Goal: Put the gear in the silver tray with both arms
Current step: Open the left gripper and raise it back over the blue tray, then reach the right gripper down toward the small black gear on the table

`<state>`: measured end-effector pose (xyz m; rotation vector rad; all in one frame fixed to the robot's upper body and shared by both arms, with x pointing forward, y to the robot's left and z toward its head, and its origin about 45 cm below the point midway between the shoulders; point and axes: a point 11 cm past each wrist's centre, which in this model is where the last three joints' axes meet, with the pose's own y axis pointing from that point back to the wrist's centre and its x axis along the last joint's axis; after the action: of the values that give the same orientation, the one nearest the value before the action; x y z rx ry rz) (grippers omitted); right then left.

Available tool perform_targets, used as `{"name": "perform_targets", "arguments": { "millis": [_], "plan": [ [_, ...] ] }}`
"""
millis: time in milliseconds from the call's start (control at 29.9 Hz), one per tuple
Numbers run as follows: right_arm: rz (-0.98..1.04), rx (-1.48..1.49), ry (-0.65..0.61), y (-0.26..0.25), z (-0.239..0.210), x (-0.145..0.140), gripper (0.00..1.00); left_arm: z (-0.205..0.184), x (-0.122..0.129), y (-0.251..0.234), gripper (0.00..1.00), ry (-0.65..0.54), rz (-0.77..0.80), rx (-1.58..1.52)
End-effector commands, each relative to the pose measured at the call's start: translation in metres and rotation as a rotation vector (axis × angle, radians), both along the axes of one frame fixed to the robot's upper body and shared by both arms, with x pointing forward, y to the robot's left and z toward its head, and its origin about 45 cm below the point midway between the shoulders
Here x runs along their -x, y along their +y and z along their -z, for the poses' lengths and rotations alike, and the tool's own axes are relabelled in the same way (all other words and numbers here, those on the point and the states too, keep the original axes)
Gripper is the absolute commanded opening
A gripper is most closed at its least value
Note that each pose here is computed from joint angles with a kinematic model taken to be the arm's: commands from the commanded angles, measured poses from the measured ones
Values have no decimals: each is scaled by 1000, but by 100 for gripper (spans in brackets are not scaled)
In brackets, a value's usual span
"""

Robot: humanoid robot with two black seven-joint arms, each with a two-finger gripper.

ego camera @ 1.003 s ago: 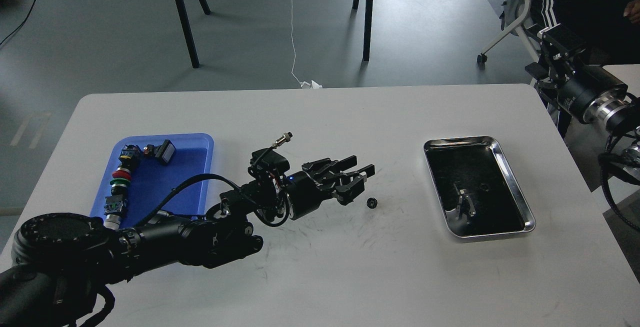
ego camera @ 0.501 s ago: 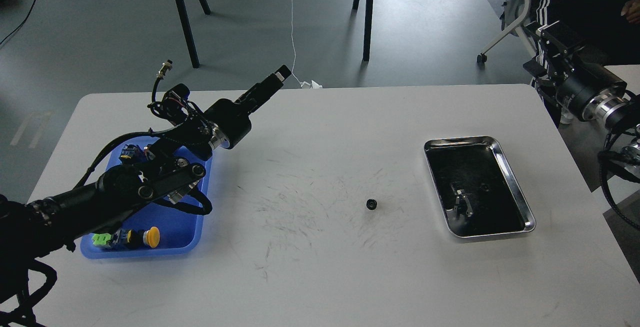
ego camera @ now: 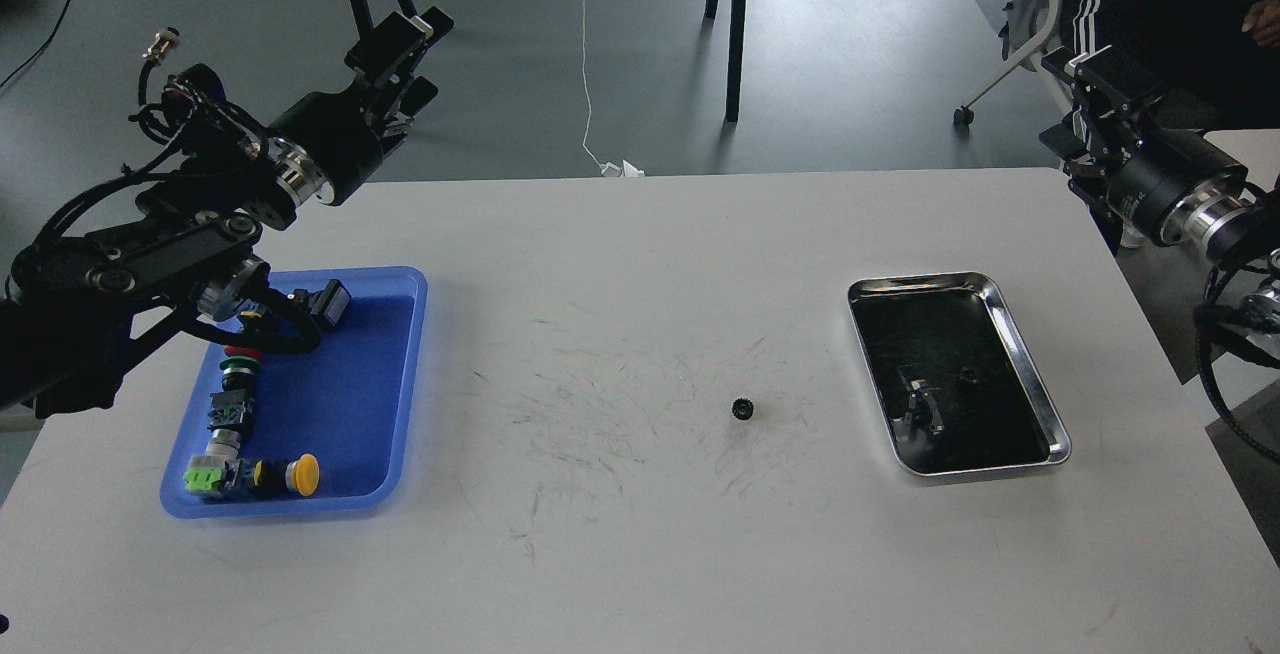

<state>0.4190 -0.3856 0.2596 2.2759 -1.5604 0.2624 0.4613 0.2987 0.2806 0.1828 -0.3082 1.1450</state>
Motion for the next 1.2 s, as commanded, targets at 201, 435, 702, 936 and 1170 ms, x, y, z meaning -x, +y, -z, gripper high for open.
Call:
{"name": "perform_targets", "arguments": {
  "millis": [201, 435, 702, 936, 1170],
  "plan": [
    [-177, 32, 103, 10, -1, 15, 97, -21, 10, 87, 98, 11, -172, 88],
    [-411, 159, 142, 49, -3, 28, 97, 2, 32, 125, 98, 65, -275, 104],
    [-608, 329, 144, 87, -25, 21, 98, 10, 51, 135, 98, 129, -230, 169],
    [-744, 425, 139, 137, -26, 14, 97, -1, 50, 131, 98, 126, -175, 246],
    [-907, 620, 155, 178, -13, 19, 96, 0, 49, 133, 98, 118, -198, 245]
  ]
}}
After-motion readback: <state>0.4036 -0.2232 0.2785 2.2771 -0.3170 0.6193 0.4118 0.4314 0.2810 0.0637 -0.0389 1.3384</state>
